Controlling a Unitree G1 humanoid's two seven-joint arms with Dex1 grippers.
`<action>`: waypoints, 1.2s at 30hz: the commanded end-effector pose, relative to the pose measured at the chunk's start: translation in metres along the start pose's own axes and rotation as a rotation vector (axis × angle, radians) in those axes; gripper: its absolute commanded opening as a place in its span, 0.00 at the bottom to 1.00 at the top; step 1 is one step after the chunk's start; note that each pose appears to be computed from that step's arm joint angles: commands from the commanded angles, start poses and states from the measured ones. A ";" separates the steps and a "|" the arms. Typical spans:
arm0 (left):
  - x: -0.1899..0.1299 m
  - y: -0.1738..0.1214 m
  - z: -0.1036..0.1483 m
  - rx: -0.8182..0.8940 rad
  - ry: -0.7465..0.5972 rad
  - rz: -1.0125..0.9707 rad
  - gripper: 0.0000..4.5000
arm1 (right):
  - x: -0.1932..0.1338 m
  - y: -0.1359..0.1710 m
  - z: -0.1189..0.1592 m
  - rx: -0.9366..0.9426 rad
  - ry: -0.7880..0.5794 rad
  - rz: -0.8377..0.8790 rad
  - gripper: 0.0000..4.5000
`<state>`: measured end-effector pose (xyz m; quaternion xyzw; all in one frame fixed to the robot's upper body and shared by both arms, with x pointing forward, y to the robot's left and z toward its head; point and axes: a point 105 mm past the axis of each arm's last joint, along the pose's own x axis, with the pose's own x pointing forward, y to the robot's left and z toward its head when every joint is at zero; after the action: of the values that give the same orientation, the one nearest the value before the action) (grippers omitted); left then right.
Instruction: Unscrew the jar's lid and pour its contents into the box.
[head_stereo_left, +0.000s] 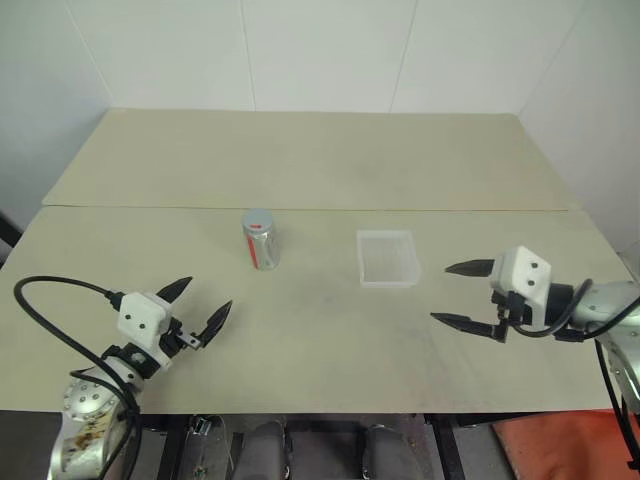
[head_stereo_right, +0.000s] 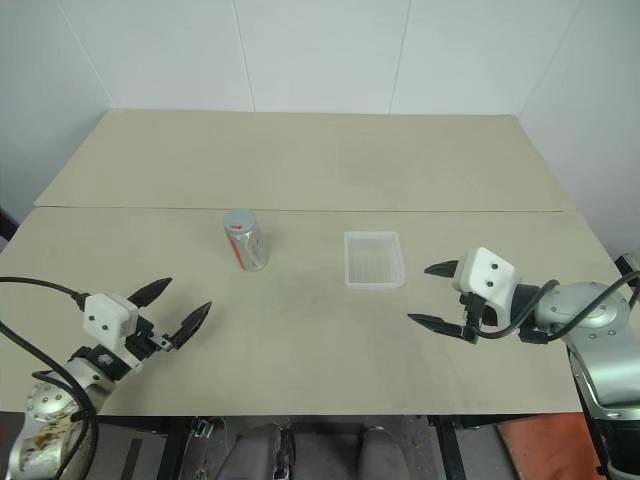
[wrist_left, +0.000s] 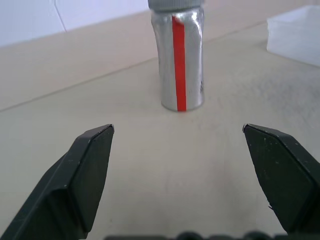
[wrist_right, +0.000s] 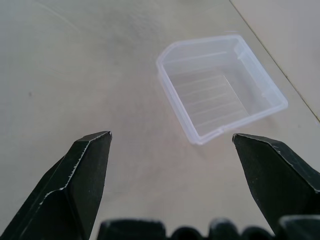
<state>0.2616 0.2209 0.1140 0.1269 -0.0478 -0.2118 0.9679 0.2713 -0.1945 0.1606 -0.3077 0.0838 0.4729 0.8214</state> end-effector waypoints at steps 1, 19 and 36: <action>0.016 0.001 0.010 0.049 -0.102 0.039 0.99 | 0.005 -0.002 0.014 -0.041 -0.030 -0.016 1.00; 0.080 -0.010 -0.002 -0.018 -0.169 -0.026 0.99 | 0.009 0.006 0.028 -0.041 -0.070 -0.064 1.00; 0.114 -0.015 -0.004 -0.087 -0.190 -0.009 0.99 | 0.009 0.004 0.031 -0.061 -0.060 -0.068 1.00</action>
<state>0.3568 0.1631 0.0969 0.0608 -0.1007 -0.2322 0.9655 0.2685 -0.1690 0.1650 -0.3022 0.0599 0.4654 0.8297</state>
